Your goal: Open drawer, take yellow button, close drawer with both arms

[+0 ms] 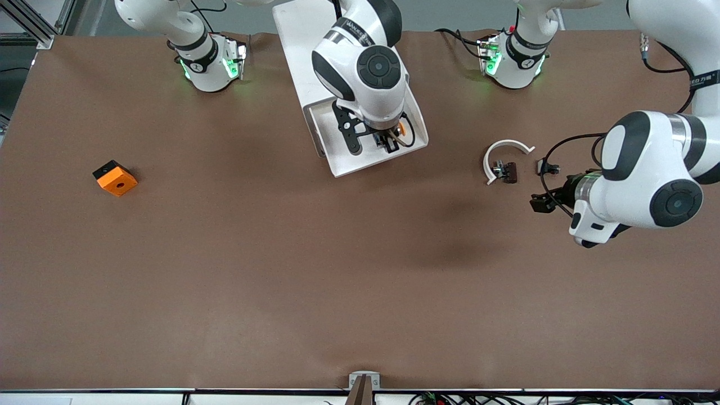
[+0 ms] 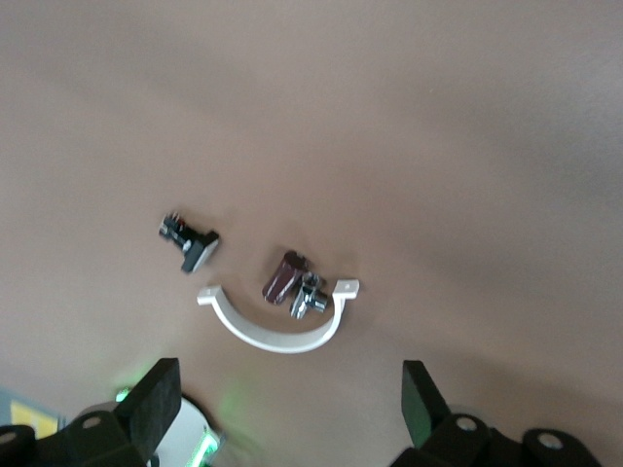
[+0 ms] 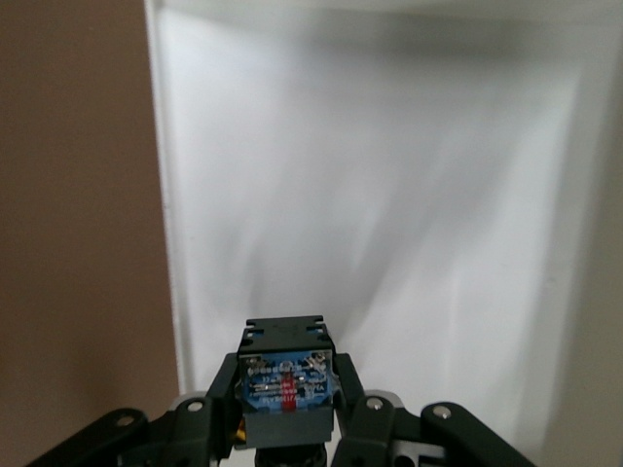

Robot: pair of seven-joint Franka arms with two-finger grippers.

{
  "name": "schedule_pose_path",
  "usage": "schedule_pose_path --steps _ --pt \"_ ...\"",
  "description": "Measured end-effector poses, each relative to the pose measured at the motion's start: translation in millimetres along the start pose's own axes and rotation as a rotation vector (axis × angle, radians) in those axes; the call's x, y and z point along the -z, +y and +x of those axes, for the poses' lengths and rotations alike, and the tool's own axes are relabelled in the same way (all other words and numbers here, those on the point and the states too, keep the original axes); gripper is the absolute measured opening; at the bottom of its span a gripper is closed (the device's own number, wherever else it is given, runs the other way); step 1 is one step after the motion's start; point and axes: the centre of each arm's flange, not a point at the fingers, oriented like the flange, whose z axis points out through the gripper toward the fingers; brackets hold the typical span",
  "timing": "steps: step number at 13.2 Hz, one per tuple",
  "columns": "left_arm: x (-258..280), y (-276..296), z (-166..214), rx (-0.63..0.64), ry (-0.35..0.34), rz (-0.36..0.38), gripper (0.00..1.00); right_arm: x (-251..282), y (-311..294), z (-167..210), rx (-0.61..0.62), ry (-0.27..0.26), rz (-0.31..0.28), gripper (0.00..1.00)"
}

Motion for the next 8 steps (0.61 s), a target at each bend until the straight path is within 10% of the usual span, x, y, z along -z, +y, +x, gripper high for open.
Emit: schedule_pose_path --steps 5,8 --pt "-9.6 -19.7 3.3 -0.142 0.15 0.005 1.0 60.2 -16.4 32.7 0.258 -0.025 0.082 0.42" --pt "-14.5 -19.5 3.5 -0.277 0.204 0.012 1.0 93.5 -21.3 93.6 0.507 0.002 0.031 0.42"
